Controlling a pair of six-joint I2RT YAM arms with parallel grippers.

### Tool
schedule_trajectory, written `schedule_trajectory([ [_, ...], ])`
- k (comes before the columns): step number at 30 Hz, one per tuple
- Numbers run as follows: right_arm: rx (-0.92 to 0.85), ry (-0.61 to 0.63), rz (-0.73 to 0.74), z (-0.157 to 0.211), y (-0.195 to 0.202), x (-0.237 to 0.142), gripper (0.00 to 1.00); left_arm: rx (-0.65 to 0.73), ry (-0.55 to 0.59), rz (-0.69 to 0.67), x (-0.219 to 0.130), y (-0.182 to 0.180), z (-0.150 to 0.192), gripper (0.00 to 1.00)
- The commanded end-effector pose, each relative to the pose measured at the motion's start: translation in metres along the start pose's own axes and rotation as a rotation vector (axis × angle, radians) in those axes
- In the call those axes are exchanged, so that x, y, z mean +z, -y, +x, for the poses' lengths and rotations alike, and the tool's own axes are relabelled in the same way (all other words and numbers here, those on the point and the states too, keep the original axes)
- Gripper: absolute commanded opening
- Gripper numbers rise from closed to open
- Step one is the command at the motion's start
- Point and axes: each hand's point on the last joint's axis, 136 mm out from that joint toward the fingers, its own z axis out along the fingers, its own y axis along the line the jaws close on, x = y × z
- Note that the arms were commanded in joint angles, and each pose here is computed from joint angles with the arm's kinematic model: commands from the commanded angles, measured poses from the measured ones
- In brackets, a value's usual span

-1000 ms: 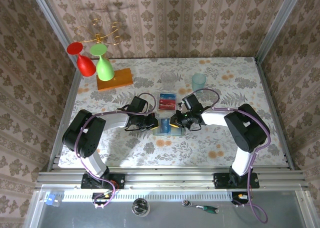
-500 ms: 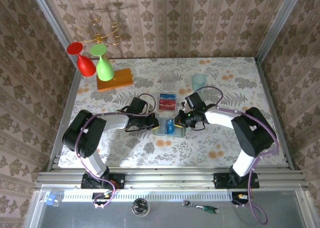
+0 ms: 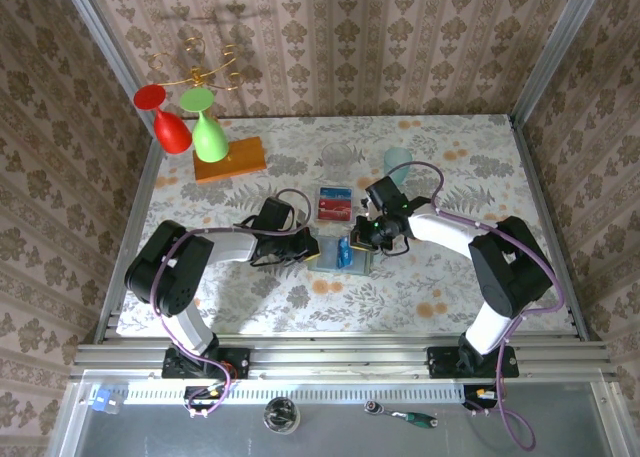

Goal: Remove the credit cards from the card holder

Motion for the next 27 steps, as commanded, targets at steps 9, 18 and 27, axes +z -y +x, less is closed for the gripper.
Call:
schedule_trajectory([
  [9, -0.007, 0.000, 0.089, 0.004, -0.003, 0.001, 0.09, -0.023, -0.026, 0.005, -0.003, -0.005, 0.017, 0.00],
  [18, -0.023, -0.008, 0.098, 0.008, -0.013, 0.007, 0.13, -0.023, -0.033, 0.023, -0.007, -0.004, 0.023, 0.00],
  [27, -0.028, -0.002, 0.120, 0.010, -0.012, 0.009, 0.11, -0.022, -0.041, 0.033, -0.007, -0.004, 0.025, 0.00],
])
